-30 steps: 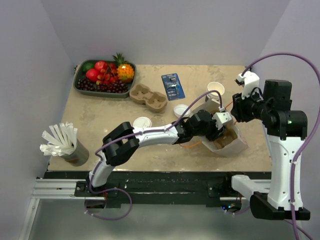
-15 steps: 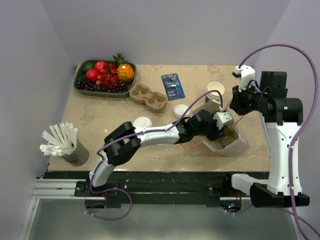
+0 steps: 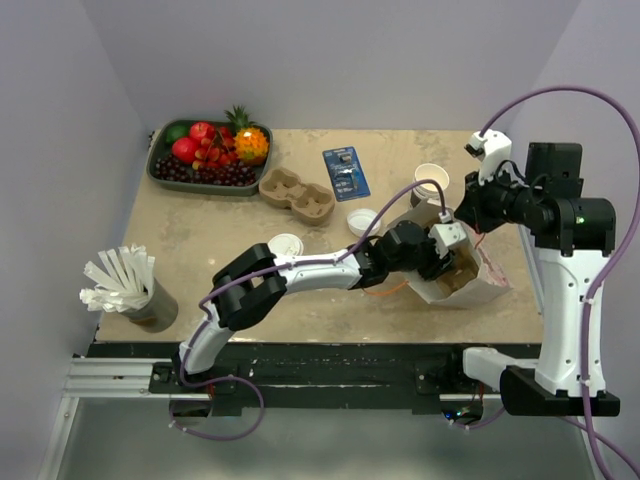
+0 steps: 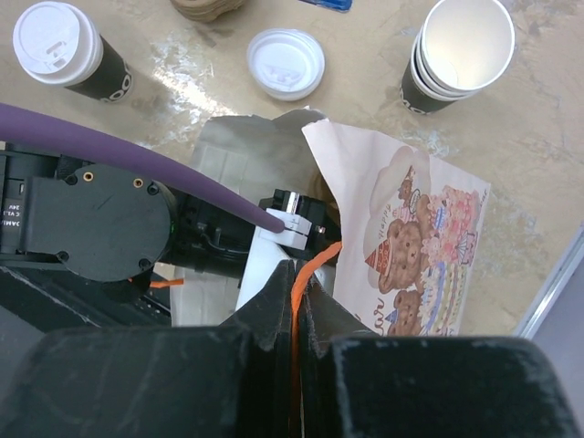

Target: Pack the takeout coffee

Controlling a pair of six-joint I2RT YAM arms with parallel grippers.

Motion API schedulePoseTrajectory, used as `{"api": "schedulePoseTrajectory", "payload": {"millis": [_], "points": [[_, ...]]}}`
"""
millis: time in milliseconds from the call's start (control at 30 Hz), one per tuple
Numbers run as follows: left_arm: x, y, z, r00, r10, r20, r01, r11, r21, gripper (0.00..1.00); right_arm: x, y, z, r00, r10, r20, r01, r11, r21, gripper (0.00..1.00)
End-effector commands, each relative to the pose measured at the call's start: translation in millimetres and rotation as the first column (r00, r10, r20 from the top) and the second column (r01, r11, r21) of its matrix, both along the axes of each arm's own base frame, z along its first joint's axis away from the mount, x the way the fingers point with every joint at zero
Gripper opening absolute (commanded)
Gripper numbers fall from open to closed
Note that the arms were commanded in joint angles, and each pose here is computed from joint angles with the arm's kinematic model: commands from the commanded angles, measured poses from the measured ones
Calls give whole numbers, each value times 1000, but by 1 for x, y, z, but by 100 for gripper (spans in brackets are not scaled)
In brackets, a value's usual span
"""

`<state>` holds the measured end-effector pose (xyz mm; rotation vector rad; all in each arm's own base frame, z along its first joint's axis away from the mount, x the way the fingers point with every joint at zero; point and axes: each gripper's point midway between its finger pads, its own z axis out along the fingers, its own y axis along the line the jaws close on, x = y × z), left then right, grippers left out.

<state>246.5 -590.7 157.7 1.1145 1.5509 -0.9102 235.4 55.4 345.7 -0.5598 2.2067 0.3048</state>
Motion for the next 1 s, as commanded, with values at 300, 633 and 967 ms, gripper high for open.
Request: {"api": "schedulePoseTrajectory", "payload": {"millis": [300,633,967], "points": [[-12,4,11,998,-39,40,41,998,-43,0,-12,35,33,983,154,105,-167,977,134,0],[-7,-21,9,989,-51,139,62,996,-71,0,-32,65,27,952,299,67,-306,916,260,0],[-10,-31,43,989,-35,144,72,964,-257,0,-42,68,30,945,319,69,-325,907,268,0]]}}
